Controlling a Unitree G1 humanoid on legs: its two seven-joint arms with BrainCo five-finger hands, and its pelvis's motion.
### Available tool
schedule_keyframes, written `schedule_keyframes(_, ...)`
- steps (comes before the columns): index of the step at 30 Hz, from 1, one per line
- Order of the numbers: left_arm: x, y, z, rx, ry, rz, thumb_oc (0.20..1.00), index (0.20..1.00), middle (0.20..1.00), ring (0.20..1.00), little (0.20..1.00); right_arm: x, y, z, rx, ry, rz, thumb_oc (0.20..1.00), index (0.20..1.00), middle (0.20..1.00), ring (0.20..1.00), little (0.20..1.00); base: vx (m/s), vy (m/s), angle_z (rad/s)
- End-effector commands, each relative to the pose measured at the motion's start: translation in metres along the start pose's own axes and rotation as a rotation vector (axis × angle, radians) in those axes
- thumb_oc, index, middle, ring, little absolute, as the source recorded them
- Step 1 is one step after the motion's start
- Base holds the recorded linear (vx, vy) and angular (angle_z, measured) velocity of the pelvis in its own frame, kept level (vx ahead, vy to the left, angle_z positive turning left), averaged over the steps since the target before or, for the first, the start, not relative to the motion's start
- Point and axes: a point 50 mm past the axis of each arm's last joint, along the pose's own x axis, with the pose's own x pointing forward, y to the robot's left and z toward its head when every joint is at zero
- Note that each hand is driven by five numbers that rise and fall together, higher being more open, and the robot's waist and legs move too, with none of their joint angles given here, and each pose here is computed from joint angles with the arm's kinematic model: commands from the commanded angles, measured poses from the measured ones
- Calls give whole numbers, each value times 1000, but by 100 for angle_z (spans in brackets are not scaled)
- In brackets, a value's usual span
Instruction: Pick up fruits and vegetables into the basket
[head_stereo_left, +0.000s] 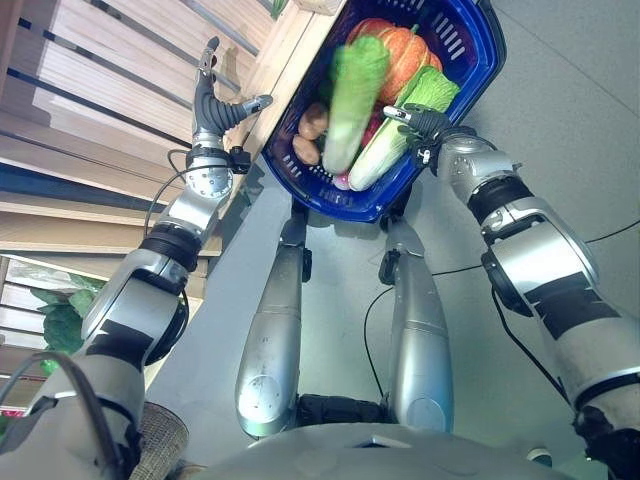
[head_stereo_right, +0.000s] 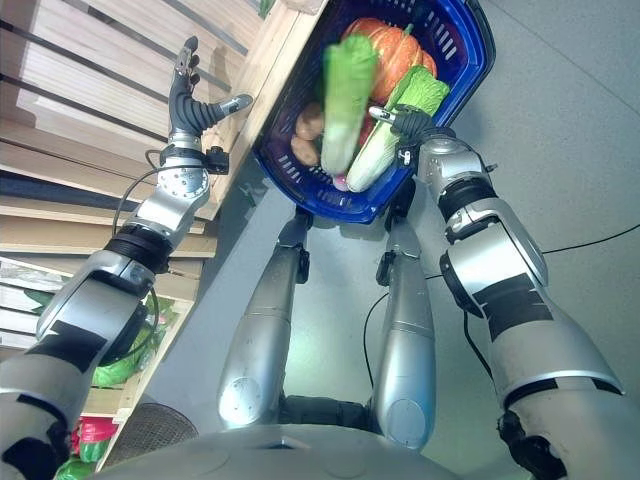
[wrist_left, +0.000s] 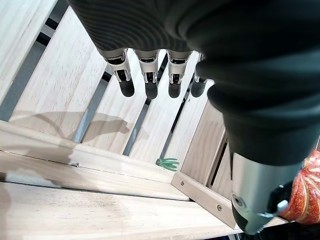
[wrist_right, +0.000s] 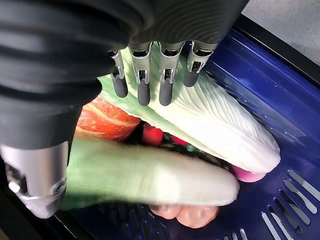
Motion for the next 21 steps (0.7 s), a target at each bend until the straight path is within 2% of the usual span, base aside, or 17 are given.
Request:
schedule_keyframes(1,-4,-8,7,-67,-49,33,1000,1000,1000,1000,1000,-1,-14,6,21,-24,-46,1000,1000,1000,1000,1000,0,0,0)
schedule_keyframes(11,-14,0,-12,-40,24,22,1000,1000,1000,1000,1000,-2,-14,2,-6,-97,-62,1000,1000,1000,1000,1000,-23,24,-2)
schedule_keyframes(21,-61,20,-83,90,306,-82,1000,1000,1000,1000,1000,-8,-36,-52,-11,-92,-99,1000,1000,1000,1000,1000,-12,20,-6)
